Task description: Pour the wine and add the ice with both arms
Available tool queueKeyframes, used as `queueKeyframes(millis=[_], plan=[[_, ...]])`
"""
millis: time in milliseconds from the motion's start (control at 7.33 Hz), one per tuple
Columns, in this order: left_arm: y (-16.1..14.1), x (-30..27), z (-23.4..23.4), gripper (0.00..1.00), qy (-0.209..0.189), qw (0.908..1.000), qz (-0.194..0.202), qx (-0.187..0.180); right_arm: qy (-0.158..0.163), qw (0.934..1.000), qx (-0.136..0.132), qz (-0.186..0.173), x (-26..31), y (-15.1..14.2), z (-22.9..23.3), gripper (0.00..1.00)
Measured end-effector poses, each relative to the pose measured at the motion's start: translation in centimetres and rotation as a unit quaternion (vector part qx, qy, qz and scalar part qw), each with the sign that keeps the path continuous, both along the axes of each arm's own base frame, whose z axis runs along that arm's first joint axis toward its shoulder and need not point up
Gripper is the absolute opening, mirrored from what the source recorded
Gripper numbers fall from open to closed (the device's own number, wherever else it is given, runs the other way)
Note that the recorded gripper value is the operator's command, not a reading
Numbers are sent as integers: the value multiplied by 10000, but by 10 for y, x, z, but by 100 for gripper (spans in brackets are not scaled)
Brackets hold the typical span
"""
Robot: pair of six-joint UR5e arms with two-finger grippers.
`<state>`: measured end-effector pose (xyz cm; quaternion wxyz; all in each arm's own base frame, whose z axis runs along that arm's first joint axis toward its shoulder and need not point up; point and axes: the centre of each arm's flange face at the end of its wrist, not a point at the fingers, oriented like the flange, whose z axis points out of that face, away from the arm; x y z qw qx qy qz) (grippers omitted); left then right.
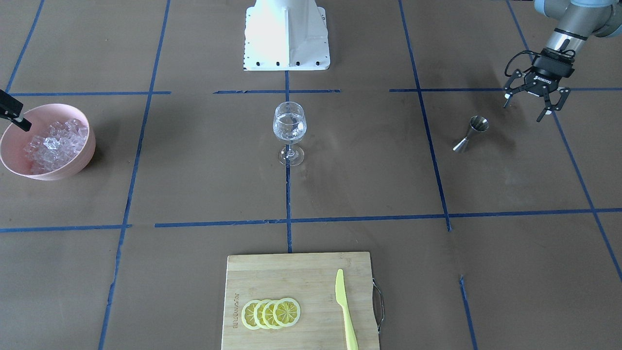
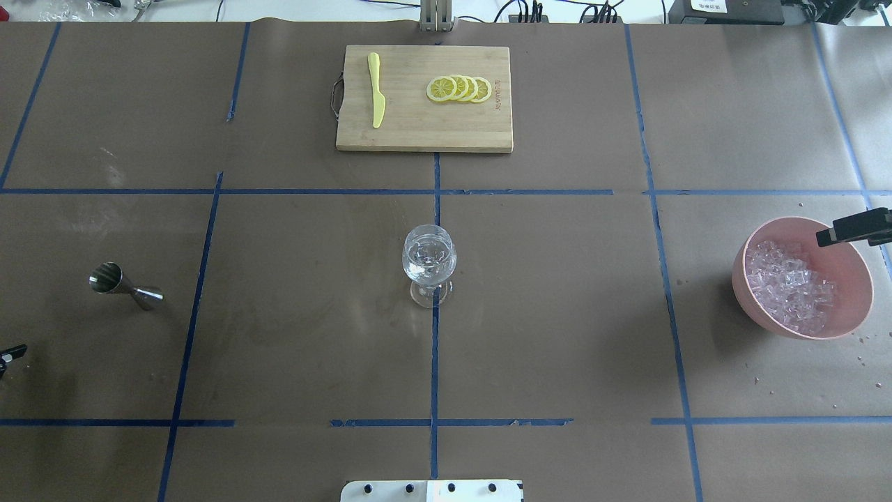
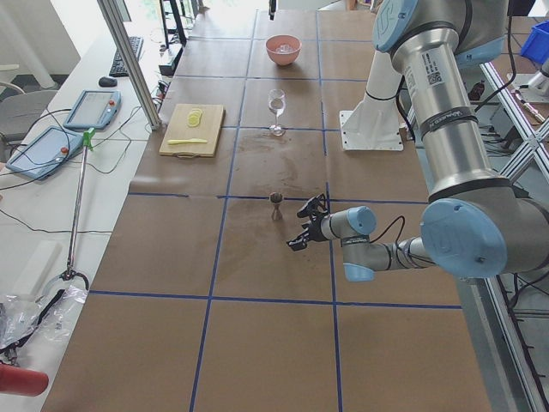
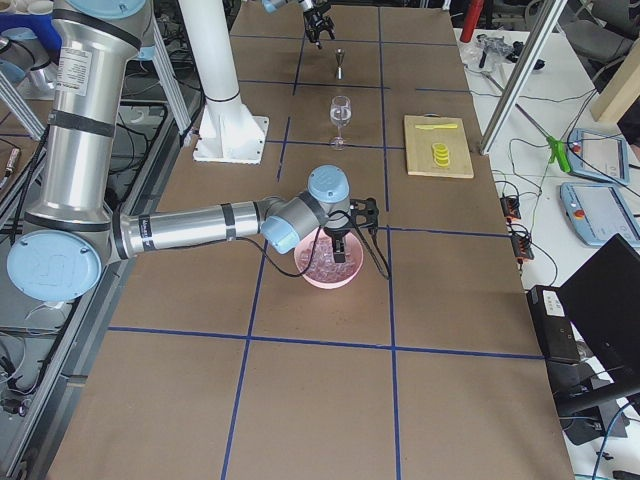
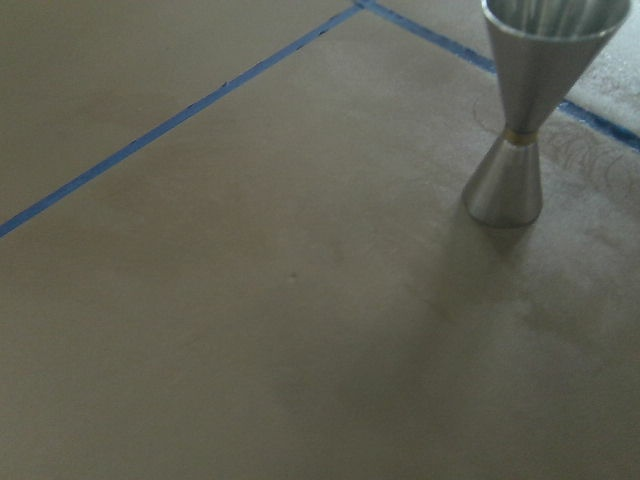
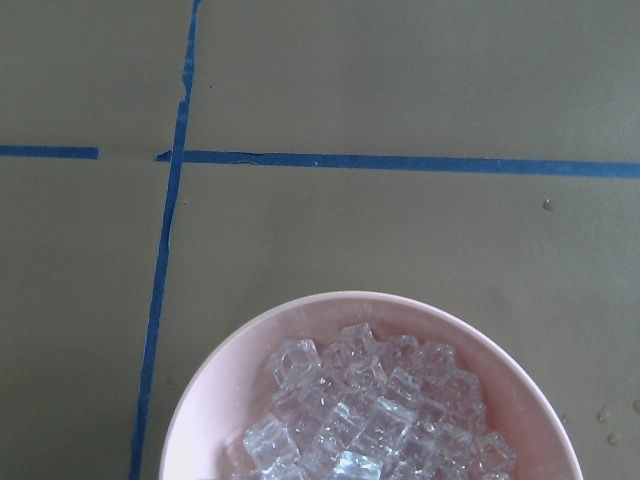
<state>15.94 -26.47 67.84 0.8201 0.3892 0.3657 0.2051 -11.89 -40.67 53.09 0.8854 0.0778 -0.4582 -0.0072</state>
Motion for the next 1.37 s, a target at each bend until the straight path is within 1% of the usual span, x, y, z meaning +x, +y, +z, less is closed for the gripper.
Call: queueKeyframes(millis=[273, 410, 546, 683, 819, 956, 1229, 1365], plan=[[-3, -36, 17, 100, 66, 9993, 79, -354, 254, 9996, 62, -77, -24, 20, 15, 100], [-3, -50, 21, 100, 161, 9984, 127, -528, 365, 9993, 79, -86, -32, 23, 20, 100], [-3, -58, 22, 100, 228, 9978, 142, -610, 473, 9988, 101, -87, -40, 25, 24, 99], [-3, -61, 22, 100, 268, 9975, 148, -638, 592, 9981, 149, -101, -49, 26, 28, 93], [-3, -62, 21, 100, 298, 9974, 148, -642, 676, 9975, 171, -89, -56, 26, 31, 83], [-4, -62, 20, 100, 318, 9973, 139, -639, 698, 9974, 156, -64, -61, 25, 31, 63], [-5, -62, 18, 100, 344, 9974, 131, -619, 690, 9975, 152, -51, -68, 24, 28, 43], [-4, -62, 17, 100, 349, 9974, 127, -616, 677, 9975, 173, -56, -70, 22, 26, 25]])
